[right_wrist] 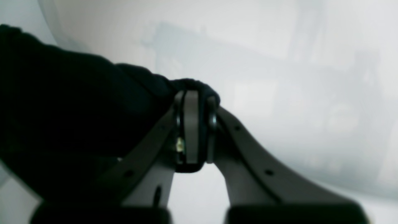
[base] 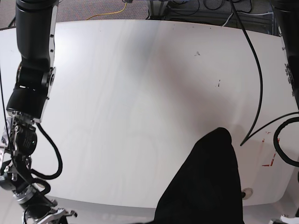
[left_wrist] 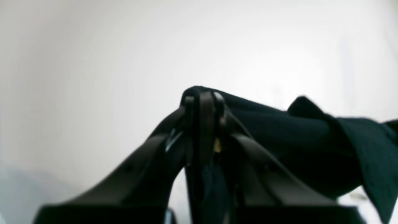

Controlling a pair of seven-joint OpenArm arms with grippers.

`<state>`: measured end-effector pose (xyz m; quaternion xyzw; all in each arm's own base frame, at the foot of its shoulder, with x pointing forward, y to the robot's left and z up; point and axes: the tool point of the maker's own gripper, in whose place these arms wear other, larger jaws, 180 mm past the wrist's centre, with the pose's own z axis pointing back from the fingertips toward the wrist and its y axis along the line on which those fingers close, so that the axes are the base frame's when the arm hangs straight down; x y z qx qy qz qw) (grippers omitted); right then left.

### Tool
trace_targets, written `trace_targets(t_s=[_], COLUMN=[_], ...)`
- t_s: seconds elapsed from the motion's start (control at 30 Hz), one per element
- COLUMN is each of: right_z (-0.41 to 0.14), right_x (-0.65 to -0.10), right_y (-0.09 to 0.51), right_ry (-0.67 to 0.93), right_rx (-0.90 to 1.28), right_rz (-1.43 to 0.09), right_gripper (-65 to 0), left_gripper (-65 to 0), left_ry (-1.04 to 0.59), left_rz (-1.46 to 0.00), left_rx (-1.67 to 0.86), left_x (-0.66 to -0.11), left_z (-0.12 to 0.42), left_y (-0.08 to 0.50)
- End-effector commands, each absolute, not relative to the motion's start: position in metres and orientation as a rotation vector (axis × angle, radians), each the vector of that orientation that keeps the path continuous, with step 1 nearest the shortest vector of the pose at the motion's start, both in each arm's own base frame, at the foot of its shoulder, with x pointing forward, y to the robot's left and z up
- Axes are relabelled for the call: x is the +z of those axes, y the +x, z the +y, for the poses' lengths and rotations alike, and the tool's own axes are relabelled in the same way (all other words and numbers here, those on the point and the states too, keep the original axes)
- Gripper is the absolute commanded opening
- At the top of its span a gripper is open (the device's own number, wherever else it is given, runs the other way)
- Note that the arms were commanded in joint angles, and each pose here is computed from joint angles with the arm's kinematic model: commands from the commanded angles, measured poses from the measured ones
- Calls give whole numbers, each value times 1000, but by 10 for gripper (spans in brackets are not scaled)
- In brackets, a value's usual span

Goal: Layout the t-shirt on the table in an organized manner, then fold the t-shirt properly
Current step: 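Lift the shirt with both grippers and pull the grippers apart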

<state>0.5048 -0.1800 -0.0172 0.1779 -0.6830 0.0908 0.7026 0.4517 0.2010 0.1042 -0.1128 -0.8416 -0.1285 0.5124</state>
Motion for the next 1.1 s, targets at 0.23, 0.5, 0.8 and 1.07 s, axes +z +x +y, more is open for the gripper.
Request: trace_targets(t_s=[0.23,0.5,0.8,1.07], right_z=[-183,-208,-231,-227], right_x=[-36,-79,-146,-216], right_y=[488,468,426,379], right_ry=[347,332,291,285], right_rx=[211,124,55,38], right_rz=[-1528,-1477,-1367,-1209], right_gripper=[-650,-650,-650,-650], left_gripper=[-650,-650,-650,-650], left_ry=[-265,-320,-438,-546], left_rz=[-2039,-1913,-1725,-1538], left_rx=[-268,-231,-184,-87], left_x=[94,30,-66,-157], left_z=[207,197,164,135], left_y=[448,456,443,403])
